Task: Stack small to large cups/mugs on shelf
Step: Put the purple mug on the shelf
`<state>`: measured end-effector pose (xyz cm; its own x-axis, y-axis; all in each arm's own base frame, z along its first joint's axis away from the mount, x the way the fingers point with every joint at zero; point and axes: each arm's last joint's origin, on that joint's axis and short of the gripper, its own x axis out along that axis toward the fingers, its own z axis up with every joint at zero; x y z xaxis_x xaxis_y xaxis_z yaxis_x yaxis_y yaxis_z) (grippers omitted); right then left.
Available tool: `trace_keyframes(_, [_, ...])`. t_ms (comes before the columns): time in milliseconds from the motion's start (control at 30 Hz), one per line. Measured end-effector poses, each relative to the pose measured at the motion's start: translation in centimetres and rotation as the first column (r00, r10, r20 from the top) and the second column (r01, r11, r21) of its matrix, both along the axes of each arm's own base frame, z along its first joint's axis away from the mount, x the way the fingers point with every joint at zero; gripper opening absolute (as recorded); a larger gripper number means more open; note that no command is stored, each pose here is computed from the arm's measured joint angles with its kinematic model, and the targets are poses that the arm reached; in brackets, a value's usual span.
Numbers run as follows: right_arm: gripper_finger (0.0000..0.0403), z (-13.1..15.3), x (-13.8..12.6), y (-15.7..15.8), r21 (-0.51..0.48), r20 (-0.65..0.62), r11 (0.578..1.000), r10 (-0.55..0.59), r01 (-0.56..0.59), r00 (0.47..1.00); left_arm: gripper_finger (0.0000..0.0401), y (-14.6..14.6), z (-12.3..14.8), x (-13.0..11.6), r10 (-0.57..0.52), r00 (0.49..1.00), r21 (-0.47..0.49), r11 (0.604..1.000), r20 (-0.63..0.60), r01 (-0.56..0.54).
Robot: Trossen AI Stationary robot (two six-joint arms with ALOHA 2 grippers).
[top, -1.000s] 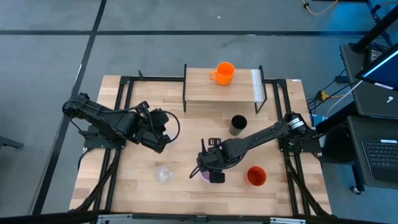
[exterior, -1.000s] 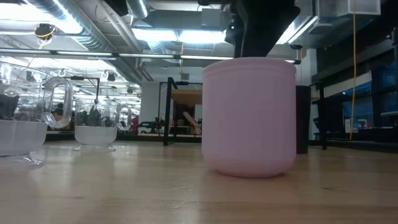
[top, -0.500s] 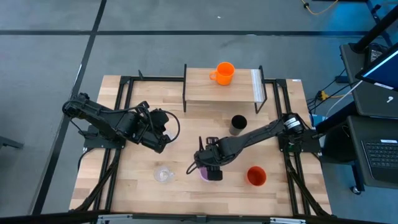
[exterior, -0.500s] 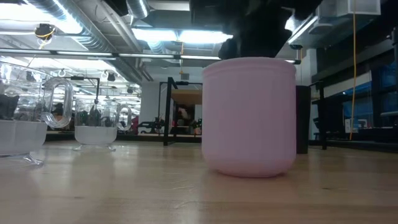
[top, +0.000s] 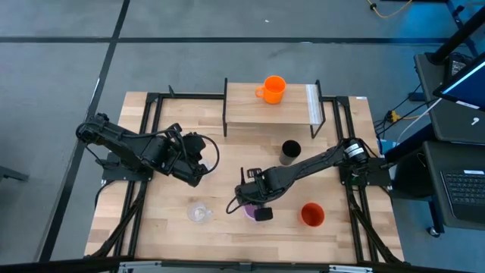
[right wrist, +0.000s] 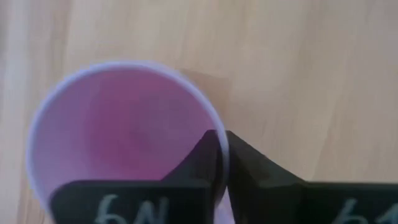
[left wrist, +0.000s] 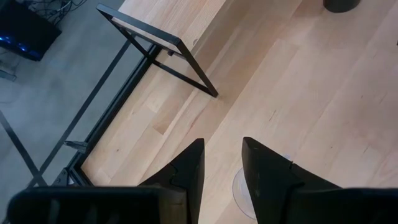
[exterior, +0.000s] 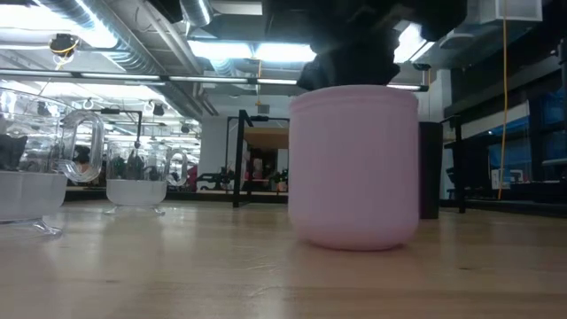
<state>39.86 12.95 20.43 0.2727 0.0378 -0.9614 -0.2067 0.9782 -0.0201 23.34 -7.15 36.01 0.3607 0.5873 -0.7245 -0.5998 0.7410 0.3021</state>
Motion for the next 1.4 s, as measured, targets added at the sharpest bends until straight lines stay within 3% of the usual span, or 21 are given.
trace_keyframes(167, [0.0011, 0.6, 0.1, 0.1, -0.024, 0.011, 0.987, 0.159, -0.159, 0.987, 0.0102, 0.0, 0.0, 0.0, 0.0, 1.0, 0.0, 1.0, 0.0, 0.0])
trace_keyframes(233, [0.0008, 1.2, 0.4, 0.2, -0.059, 0.031, 0.958, 0.284, -0.282, 0.958, 0.0102, 0.0, 0.0, 0.0, 0.0, 1.0, 0.0, 1.0, 0.0, 0.0])
trace_keyframes(300, [0.0008, 1.9, 0.6, 0.4, -0.106, 0.051, 0.902, 0.425, -0.418, 0.904, 0.0102, 0.0, 0.0, 0.0, 0.0, 1.0, 0.0, 1.0, 0.0, 0.0])
trace_keyframes(367, [0.0008, 2.4, 0.8, 0.6, -0.161, 0.054, 0.819, 0.565, -0.551, 0.823, 0.0102, 0.0, 0.0, 0.0, 0.0, 1.0, 0.0, 1.0, 0.0, 0.0])
trace_keyframes(467, [0.0008, 2.4, 0.7, 1.0, -0.205, 0.036, 0.646, 0.755, -0.735, 0.654, 0.0102, 0.0, 0.0, 0.0, 0.0, 1.0, 0.0, 1.0, 0.0, 0.0])
trace_keyframes(633, [0.0008, 1.8, 0.1, 1.6, -0.257, -0.048, 0.346, 0.928, -0.902, 0.369, 0.0102, 0.0, 0.0, 0.0, 0.0, 1.0, 0.0, 1.0, 0.0, 0.0])
trace_keyframes(700, [0.0008, 1.7, 0.1, 2.0, -0.271, -0.061, 0.276, 0.951, -0.922, 0.302, 0.0102, 0.0, 0.0, 0.0, 0.0, 1.0, 0.0, 1.0, 0.0, 0.0])
trace_keyframes(767, [0.0011, 1.7, -0.1, 2.5, -0.279, -0.069, 0.232, 0.963, -0.932, 0.26, 0.0102, 0.0, 0.0, 0.0, 0.0, 1.0, 0.0, 1.0, 0.0, 0.0])
trace_keyframes(867, [0.002, 1.7, -0.3, 3.1, -0.28, -0.07, 0.213, 0.968, -0.936, 0.242, 0.0102, 0.0, 0.0, 0.0, 0.0, 1.0, 0.0, 1.0, 0.0, 0.0])
trace_keyframes(1033, [0.004, 1.8, -0.2, 3.2, -0.285, -0.043, 0.27, 0.955, -0.92, 0.294, 0.0102, 0.0, 0.0, 0.0, 0.0, 1.0, 0.0, 1.0, 0.0, 0.0])
trace_keyframes(1300, [0.008, 1.8, -0.2, 3.2, -0.281, -0.041, 0.283, 0.951, -0.917, 0.306, 0.0102, 0.0, 0.0, 0.0, 0.001, 1.0, -0.001, 1.0, 0.001, -0.001])
trace_keyframes(1400, [0.0096, 1.8, -0.4, 3.6, -0.282, -0.048, 0.341, 0.928, -0.897, 0.368, 0.0102, 0.0, 0.0, 0.0, 0.001, 1.0, -0.001, 1.0, 0.001, -0.001])
